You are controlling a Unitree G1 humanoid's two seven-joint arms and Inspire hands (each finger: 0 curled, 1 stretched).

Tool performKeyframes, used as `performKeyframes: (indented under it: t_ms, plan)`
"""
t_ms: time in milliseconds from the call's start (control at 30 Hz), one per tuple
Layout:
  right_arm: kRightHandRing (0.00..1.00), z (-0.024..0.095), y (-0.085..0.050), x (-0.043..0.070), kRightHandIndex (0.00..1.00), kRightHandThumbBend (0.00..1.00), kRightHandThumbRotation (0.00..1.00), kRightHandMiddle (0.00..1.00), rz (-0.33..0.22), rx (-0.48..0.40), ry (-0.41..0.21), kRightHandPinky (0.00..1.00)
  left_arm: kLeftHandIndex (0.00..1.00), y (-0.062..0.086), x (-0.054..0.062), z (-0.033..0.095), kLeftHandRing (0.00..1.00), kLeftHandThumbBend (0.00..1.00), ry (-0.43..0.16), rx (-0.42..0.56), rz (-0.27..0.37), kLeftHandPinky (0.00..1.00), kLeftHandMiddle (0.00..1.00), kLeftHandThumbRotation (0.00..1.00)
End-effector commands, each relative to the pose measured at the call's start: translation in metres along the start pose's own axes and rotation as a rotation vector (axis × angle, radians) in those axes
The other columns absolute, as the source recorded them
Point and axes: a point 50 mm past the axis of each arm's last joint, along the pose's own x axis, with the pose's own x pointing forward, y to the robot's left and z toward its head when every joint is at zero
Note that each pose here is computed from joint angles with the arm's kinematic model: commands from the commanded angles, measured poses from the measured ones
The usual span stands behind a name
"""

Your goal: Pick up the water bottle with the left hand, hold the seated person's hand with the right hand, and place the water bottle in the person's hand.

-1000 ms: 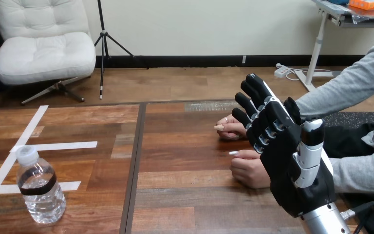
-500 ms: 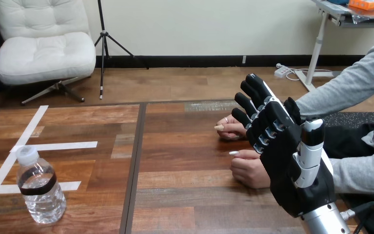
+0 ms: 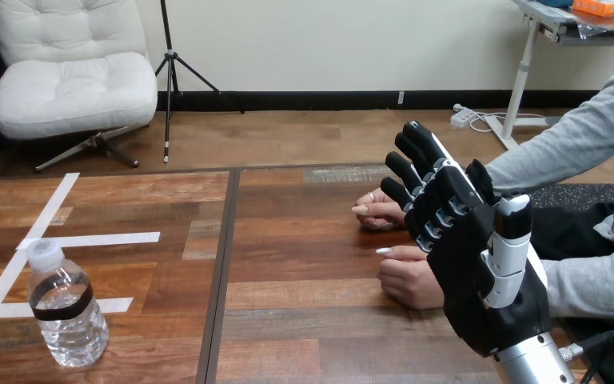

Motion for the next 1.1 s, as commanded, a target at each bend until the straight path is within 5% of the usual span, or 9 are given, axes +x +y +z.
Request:
performKeyframes:
  t_ms: [0, 1067]
  plan:
    - [1.00, 0.010, -0.001, 0.006, 0.96, 0.94, 1.00, 1.00, 0.015, -0.012, -0.051, 1.00, 1.00, -0.002, 0.018, 0.005, 1.00, 1.00, -0.059, 0.025, -0.029, 1.00, 1.00, 0.79]
    - [1.00, 0.011, -0.001, 0.006, 0.96, 0.94, 1.00, 0.99, 0.014, -0.013, -0.052, 1.00, 1.00, 0.000, 0.013, -0.028, 1.00, 1.00, 0.072, 0.015, -0.025, 1.00, 1.00, 0.84]
